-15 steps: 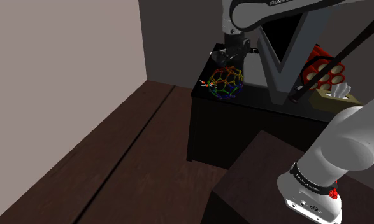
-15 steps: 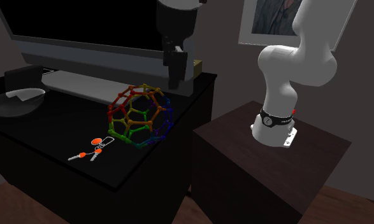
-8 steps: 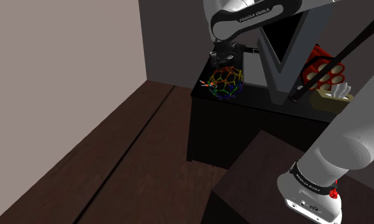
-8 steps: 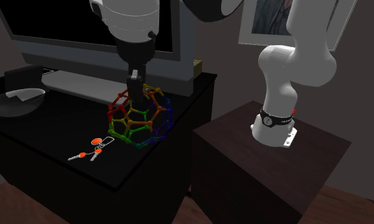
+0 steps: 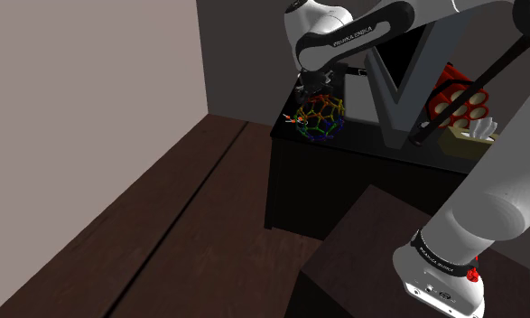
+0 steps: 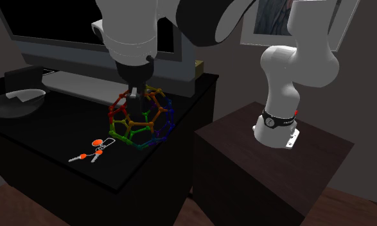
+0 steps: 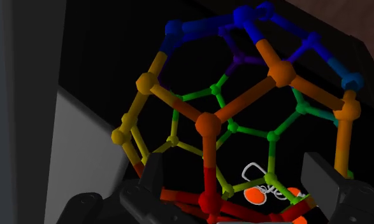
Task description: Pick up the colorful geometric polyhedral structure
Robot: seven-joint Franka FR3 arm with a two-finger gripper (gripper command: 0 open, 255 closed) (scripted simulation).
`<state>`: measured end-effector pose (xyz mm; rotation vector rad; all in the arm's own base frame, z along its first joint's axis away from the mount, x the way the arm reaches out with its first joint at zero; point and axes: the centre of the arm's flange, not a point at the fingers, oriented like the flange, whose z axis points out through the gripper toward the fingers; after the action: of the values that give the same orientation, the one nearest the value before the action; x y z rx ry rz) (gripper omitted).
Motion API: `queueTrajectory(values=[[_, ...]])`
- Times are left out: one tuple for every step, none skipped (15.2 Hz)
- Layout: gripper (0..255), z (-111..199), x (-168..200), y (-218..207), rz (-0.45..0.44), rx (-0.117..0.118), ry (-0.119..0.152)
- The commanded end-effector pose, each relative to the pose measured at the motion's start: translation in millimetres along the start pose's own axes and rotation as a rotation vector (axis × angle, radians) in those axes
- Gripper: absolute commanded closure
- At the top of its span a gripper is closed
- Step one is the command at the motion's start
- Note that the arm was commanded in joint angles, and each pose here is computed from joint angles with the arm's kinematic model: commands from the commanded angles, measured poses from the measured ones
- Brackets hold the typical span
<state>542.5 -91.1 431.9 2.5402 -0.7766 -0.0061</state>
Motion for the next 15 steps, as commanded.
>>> queueTrajectory(values=[[0,3,-1,-2,0.000,0.000,0.001],[255,3,-1,-2,0.000,0.000,0.000],[255,3,-1,-2,0.000,0.000,0.000],[255,3,-1,-2,0.000,0.000,0.000],[255,3,-1,-2,0.000,0.000,0.000],[255,3,-1,-2,0.000,0.000,0.000],[255,3,-1,-2,0.000,0.000,0.000],[255,3,-1,-2,0.000,0.000,0.000],[255,2,-1,-2,0.000,0.000,0.000],[255,3,-1,-2,0.000,0.000,0.000],[255,3,-1,-2,0.000,0.000,0.001],[255,-2,0,0,0.000,0.000,0.001],[255,-7,1,3,0.000,0.000,0.001],[255,-11,2,5,0.000,0.000,0.001],[255,-16,2,7,0.000,0.000,0.001]])
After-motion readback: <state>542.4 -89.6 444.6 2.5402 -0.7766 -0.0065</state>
